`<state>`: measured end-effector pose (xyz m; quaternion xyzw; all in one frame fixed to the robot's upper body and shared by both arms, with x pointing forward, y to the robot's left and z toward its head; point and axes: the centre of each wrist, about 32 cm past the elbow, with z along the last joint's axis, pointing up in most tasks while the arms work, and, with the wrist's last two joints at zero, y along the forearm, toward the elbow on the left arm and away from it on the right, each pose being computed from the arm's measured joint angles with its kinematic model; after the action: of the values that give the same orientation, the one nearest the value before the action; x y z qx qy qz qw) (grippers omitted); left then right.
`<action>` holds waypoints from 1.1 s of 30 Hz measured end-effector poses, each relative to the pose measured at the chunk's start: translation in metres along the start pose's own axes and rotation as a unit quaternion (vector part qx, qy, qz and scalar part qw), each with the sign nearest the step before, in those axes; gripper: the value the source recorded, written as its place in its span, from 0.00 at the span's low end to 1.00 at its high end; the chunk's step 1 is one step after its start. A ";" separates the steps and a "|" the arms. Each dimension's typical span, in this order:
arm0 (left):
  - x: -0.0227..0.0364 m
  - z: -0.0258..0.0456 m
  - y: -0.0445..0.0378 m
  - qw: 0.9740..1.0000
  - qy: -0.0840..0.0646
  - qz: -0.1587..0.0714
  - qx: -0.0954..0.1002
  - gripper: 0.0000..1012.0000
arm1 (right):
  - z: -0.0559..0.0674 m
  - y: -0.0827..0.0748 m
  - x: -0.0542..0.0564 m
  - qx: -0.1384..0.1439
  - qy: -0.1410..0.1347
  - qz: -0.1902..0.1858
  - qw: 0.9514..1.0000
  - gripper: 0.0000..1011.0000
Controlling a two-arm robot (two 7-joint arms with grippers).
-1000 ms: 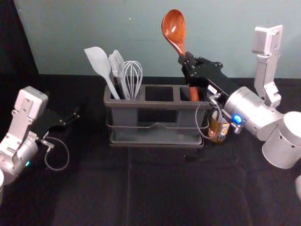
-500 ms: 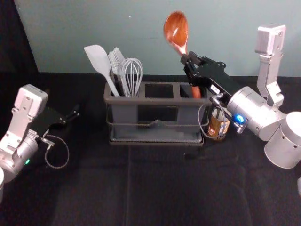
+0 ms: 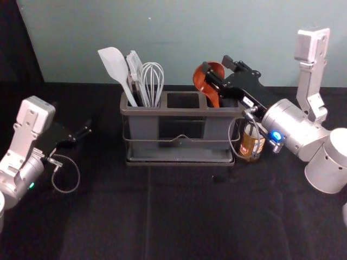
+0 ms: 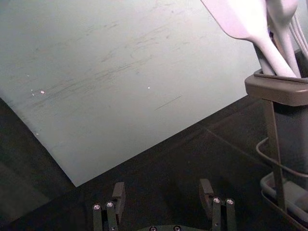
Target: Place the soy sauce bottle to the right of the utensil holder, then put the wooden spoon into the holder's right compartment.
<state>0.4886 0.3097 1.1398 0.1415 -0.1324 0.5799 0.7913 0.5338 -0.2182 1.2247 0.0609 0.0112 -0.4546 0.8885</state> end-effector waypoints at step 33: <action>0.0000 0.0000 0.0000 1.000 0.000 0.000 0.000 0.99 | 0.009 -0.110 0.004 -0.016 -0.012 -0.049 0.999 0.99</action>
<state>0.4886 0.3097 1.1398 0.1415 -0.1324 0.5800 0.7913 0.4465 -0.2859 1.2220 0.0407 0.0113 -0.4977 0.8663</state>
